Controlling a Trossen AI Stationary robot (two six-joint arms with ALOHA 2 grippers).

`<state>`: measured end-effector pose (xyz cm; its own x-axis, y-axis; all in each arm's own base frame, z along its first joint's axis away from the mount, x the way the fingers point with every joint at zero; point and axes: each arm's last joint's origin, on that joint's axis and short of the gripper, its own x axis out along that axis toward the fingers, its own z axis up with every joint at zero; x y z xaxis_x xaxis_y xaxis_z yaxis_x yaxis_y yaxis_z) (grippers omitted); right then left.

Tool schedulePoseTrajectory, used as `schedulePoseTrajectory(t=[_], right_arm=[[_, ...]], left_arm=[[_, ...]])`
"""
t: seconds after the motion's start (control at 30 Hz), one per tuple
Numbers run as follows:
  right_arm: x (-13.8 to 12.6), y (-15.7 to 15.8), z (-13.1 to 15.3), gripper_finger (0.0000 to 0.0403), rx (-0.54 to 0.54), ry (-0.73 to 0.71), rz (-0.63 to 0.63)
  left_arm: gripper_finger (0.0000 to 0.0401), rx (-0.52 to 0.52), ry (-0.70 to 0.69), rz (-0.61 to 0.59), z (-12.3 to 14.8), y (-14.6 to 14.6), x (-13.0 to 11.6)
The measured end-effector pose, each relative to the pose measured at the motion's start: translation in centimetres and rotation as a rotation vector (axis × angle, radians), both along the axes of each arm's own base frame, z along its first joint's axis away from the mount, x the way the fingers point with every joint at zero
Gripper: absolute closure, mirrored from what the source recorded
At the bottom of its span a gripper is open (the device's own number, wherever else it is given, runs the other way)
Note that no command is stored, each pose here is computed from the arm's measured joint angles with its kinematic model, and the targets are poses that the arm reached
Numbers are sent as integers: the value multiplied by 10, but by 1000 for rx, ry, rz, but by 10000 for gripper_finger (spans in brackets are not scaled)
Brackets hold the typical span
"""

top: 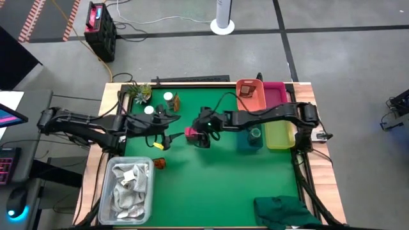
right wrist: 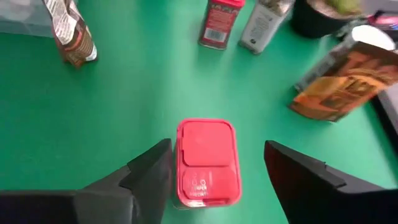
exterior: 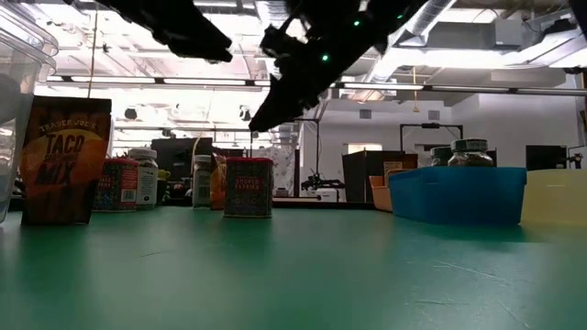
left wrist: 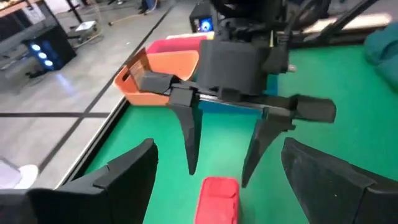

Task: Sort spices by type
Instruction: Put the right red seasoning can into the red bin

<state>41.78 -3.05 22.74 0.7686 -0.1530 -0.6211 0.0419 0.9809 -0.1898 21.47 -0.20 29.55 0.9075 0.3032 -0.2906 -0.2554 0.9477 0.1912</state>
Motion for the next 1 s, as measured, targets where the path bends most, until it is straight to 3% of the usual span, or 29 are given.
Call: schedulePoseTrajectory(t=[0.37,0.73,1.0], right_arm=[[22,-17,-10,9,68,36,29],[30,-14,-34,23,75,62,53],[36,-19,-52,32,80,75,33]], left_arm=[[73,86,-77,50,-17,4,-20],[73,64,-254,88,-11,8,-65],[73,28,-302,93,-6,8,-73]])
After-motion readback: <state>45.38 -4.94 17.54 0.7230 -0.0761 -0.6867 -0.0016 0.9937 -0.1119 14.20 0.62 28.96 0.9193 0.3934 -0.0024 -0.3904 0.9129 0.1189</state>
